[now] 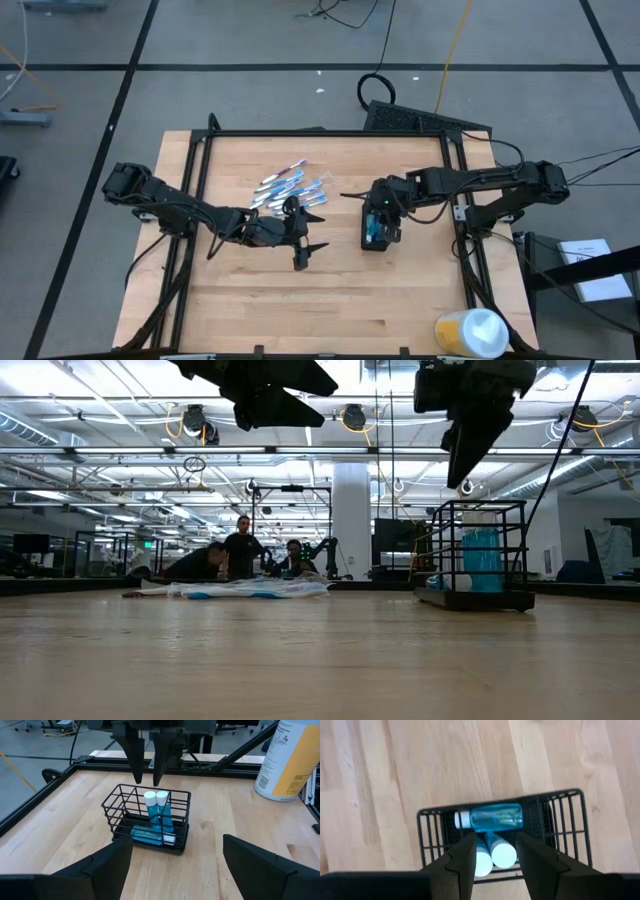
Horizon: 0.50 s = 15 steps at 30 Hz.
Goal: Pick & Place toothbrushing station
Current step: Put the purple toothbrush into the top section of the mesh organizer
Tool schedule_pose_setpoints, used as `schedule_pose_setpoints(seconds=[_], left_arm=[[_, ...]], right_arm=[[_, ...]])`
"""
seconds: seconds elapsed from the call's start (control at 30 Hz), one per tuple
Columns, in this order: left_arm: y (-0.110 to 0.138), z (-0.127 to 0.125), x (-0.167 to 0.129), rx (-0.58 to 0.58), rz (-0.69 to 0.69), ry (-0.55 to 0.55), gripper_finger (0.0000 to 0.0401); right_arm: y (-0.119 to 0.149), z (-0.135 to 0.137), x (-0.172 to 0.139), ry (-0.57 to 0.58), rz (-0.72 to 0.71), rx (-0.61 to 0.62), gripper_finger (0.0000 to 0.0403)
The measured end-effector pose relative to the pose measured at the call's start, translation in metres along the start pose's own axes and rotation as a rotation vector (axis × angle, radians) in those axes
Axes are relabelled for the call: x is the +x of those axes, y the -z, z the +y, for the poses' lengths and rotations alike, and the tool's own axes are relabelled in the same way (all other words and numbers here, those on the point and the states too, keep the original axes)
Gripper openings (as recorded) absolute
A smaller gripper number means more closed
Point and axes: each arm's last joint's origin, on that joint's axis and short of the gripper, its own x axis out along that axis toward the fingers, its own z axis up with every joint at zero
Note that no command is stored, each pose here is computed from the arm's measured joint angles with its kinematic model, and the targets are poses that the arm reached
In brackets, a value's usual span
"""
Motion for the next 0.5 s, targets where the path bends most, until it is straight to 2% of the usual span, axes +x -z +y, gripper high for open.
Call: schedule_pose_setpoints(seconds=[0.27, 0.37, 0.5], left_arm=[[0.002, 0.002, -0.002, 0.011, 0.028, -0.02, 0.0308], [-0.003, 0.009, -0.015, -0.019, 0.046, -0.117, 0.0301], [-0.013, 0.024, -0.038, -0.041, 0.035, -0.287, 0.0288]], right_arm=[[0.004, 0.003, -0.042, -0.051, -0.217, -0.004, 0.013], [0.008, 0.009, -0.063, -0.077, -0.36, -0.027, 0.013], [0.012, 0.02, -0.078, -0.099, -0.624, -0.112, 0.013]])
